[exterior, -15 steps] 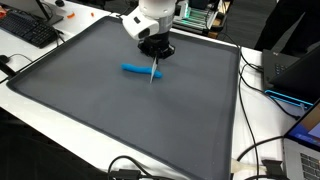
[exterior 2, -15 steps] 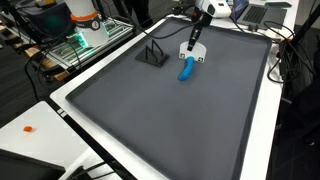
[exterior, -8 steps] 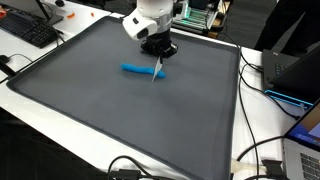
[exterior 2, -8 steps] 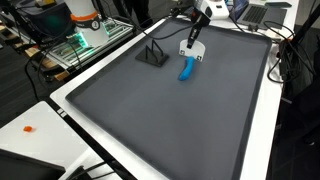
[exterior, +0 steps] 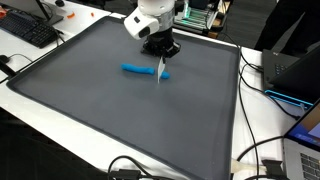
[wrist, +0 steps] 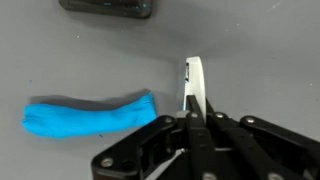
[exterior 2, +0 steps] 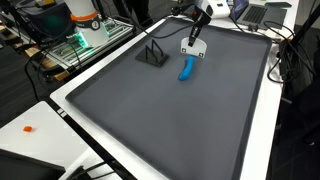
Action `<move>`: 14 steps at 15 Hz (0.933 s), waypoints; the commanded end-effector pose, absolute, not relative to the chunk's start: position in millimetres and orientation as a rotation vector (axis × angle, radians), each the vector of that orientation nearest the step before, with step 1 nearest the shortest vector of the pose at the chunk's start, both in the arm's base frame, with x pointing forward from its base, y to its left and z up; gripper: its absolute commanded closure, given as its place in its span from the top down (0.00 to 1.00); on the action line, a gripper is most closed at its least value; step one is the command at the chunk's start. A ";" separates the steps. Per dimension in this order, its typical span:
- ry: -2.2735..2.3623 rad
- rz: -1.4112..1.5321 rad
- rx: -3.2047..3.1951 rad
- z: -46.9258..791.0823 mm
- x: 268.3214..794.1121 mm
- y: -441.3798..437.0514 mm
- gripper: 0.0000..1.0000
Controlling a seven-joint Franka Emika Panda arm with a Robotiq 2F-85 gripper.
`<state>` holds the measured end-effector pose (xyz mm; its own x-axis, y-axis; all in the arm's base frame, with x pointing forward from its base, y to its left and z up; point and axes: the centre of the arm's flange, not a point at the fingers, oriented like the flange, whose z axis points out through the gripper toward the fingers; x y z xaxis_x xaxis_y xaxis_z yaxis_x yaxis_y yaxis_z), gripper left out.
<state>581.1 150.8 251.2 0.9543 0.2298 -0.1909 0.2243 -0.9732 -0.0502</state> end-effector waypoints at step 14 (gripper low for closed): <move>-0.428 0.236 -3.152 283.3 599.6 114.8 0.01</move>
<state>598.9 124.3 288.5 0.9622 0.2403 -0.1279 0.2435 -0.9699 0.0096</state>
